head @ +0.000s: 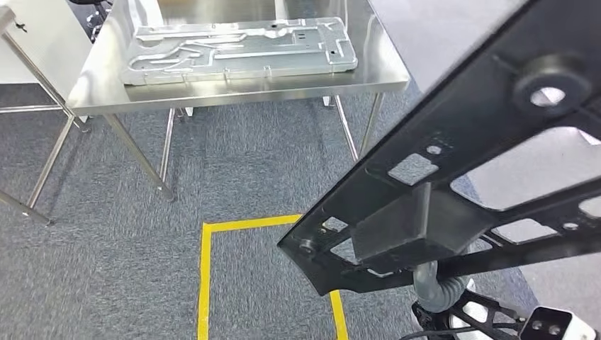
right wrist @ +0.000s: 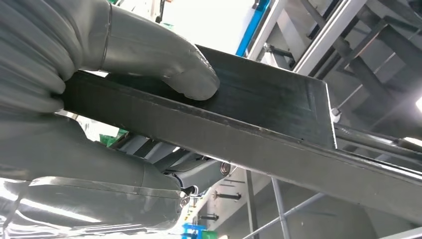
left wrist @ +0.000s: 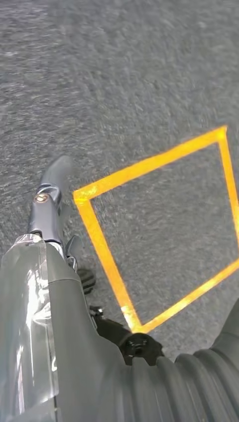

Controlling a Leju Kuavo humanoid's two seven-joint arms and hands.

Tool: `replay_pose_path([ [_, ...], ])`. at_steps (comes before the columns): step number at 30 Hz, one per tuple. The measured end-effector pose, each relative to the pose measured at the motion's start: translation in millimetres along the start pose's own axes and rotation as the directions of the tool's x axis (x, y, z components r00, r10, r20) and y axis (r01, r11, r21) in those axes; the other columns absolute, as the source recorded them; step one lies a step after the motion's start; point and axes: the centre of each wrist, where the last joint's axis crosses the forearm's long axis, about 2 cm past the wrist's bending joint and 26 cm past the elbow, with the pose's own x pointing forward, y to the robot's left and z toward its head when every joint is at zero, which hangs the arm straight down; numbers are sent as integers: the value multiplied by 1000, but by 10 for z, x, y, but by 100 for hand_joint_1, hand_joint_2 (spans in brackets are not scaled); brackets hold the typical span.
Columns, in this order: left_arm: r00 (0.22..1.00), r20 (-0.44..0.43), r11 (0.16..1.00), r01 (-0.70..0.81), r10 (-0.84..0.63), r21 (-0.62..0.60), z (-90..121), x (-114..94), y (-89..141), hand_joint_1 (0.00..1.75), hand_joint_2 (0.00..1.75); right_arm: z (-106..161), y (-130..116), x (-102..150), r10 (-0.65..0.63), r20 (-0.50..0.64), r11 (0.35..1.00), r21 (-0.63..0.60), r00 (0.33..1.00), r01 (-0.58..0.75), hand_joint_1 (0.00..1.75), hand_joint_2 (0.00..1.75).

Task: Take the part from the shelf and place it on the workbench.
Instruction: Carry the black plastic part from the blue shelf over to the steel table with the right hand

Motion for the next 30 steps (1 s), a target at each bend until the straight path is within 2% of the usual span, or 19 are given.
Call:
replay_pose_path([
  [30,1000,1,1000,0,0,0,8,-15,4,0,175,45,42,31,5,-11,1000,-12,1000,-5,175,175],
])
